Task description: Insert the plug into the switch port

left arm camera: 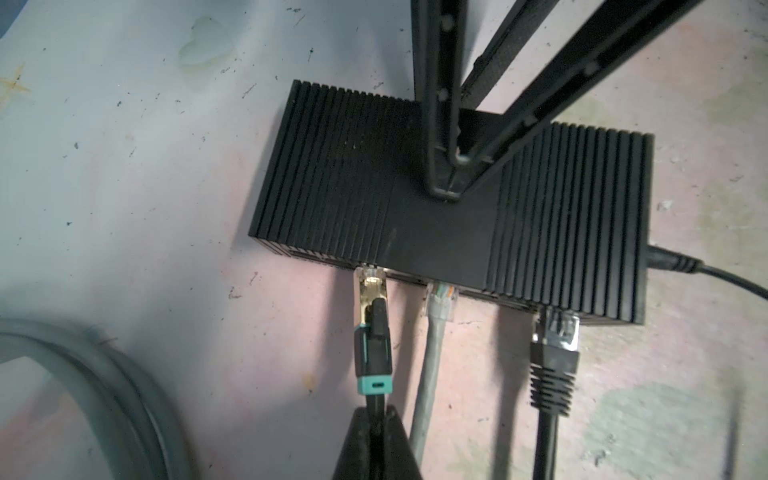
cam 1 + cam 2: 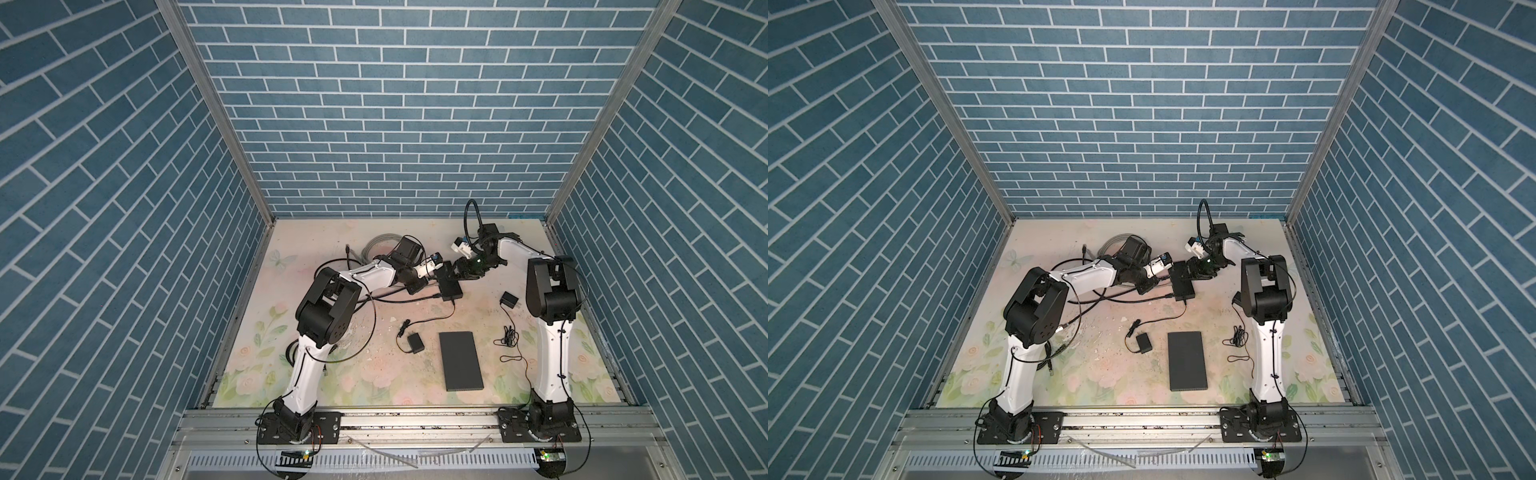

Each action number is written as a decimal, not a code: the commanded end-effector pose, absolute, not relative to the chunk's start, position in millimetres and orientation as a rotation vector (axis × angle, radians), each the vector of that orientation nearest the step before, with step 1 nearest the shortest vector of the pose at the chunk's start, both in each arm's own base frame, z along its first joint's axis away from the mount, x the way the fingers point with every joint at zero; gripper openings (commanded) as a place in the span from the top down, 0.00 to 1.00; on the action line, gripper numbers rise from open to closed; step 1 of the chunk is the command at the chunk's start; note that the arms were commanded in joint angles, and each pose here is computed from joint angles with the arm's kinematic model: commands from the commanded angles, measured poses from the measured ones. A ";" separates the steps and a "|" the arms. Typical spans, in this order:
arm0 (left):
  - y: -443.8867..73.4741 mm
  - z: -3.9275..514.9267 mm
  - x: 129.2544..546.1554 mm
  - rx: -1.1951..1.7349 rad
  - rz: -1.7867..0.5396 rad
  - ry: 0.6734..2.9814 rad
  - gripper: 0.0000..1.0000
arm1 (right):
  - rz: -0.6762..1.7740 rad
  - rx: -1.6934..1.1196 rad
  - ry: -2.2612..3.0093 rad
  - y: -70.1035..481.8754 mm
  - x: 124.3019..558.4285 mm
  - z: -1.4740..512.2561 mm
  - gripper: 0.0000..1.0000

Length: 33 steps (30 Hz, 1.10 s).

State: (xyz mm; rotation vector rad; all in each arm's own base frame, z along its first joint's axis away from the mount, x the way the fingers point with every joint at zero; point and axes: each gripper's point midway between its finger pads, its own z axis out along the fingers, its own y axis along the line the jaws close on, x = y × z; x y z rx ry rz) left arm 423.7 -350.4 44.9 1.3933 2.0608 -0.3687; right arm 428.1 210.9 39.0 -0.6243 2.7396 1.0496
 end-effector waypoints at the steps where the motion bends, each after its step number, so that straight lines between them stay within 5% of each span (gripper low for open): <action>1: -364.7 48.1 419.2 1.435 -0.393 1.995 0.98 | 1.181 -0.752 2.700 225.5 410.5 49.3 0.52; 21: -385.0 60.8 381.9 1.372 -0.538 2.010 0.97 | 1.197 -0.824 2.698 224.9 404.7 52.1 0.51; 33: -324.3 55.0 413.2 1.452 -0.246 2.130 0.97 | 0.999 -0.620 2.731 208.4 443.3 57.3 0.50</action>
